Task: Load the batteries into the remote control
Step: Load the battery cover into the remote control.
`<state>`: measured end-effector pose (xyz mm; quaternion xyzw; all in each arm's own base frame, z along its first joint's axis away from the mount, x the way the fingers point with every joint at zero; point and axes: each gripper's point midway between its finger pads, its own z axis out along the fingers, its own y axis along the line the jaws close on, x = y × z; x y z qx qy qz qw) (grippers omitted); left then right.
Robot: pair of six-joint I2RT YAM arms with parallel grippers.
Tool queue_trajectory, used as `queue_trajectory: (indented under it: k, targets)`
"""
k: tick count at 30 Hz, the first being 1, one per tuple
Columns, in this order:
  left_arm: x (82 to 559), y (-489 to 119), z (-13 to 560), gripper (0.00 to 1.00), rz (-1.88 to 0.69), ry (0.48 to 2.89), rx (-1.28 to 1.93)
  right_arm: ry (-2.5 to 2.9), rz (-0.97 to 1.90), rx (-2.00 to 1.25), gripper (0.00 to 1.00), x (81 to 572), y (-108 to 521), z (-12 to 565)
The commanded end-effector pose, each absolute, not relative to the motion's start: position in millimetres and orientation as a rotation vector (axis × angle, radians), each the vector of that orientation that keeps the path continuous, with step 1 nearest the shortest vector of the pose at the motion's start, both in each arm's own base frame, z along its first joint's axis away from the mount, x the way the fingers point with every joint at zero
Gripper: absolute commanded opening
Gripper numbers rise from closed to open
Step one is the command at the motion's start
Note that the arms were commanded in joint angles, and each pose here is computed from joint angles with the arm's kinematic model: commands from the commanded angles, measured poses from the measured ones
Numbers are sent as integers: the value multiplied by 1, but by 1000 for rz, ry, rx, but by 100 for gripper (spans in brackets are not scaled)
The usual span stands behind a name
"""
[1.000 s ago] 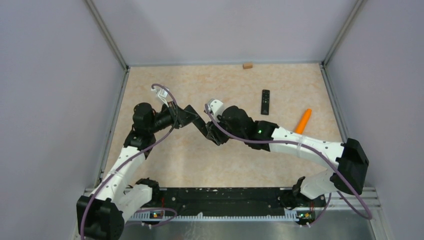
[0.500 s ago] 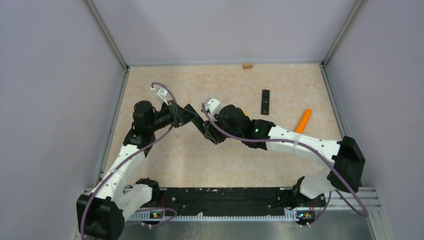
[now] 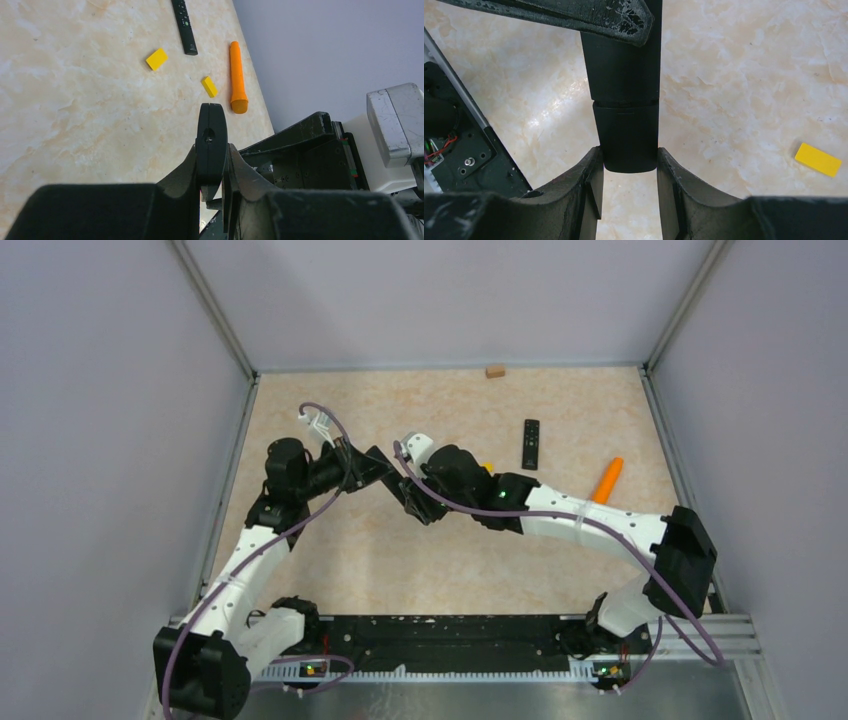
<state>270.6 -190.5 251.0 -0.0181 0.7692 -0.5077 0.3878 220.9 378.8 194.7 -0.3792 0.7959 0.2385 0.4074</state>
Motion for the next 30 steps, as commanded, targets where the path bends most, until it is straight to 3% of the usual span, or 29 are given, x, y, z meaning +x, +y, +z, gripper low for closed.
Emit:
queue_trajectory:
  k: [1, 30]
  targets:
    - [254, -206, 300, 0, -1456, 1867, 37, 1978, 638, -932, 17, 221, 395, 206]
    - [226, -218, 273, 0, -1604, 1947, 85, 1866, 688, -806, 20, 247, 428, 250]
